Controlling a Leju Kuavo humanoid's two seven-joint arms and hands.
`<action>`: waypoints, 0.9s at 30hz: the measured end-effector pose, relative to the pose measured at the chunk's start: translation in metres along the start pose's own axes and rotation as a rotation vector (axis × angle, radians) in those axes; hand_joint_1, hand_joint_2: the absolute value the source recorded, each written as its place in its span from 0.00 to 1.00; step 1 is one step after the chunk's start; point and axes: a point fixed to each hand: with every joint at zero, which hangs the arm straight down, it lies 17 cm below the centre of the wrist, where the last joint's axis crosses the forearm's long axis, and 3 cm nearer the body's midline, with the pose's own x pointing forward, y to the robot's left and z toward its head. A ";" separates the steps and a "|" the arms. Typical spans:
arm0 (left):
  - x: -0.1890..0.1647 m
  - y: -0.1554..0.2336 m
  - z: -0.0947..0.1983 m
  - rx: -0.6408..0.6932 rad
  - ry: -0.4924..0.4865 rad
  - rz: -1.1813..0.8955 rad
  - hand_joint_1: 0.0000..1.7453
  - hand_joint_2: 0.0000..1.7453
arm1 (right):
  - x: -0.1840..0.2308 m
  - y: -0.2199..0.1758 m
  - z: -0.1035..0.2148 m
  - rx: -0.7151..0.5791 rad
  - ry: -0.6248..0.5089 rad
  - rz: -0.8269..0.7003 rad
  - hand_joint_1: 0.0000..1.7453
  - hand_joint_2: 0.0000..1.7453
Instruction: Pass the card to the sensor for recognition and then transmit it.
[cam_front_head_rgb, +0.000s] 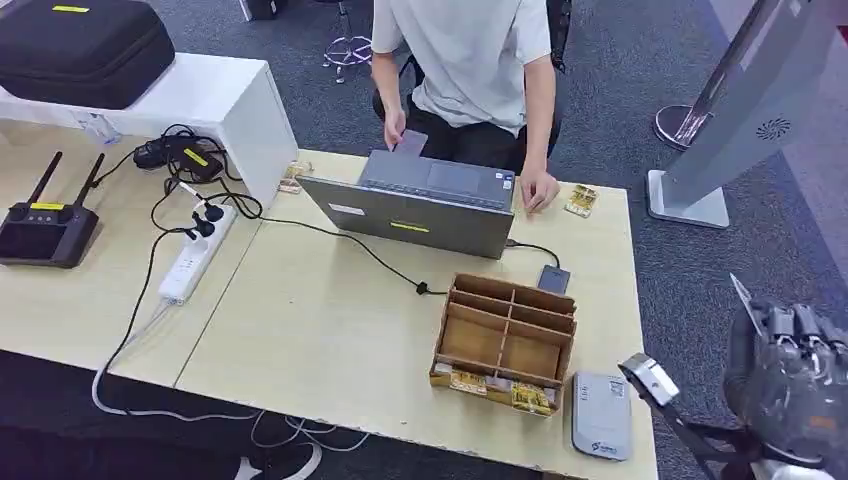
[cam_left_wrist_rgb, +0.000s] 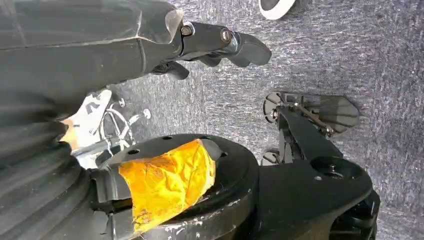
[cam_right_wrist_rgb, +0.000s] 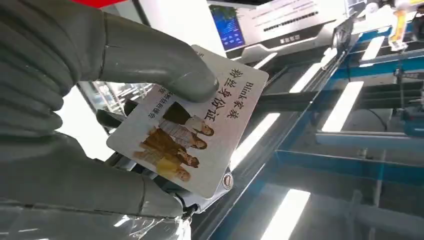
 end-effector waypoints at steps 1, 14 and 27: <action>0.000 -0.001 0.000 -0.001 0.000 0.005 0.00 1.00 | -0.001 -0.003 0.006 0.003 0.009 -0.003 1.00 1.00; 0.001 -0.006 0.000 -0.004 -0.005 0.019 0.00 1.00 | 0.007 -0.007 0.041 0.060 0.084 -0.107 1.00 1.00; 0.006 -0.011 0.001 -0.014 -0.027 -0.042 0.00 1.00 | 0.074 0.093 0.092 0.306 0.094 -0.237 1.00 1.00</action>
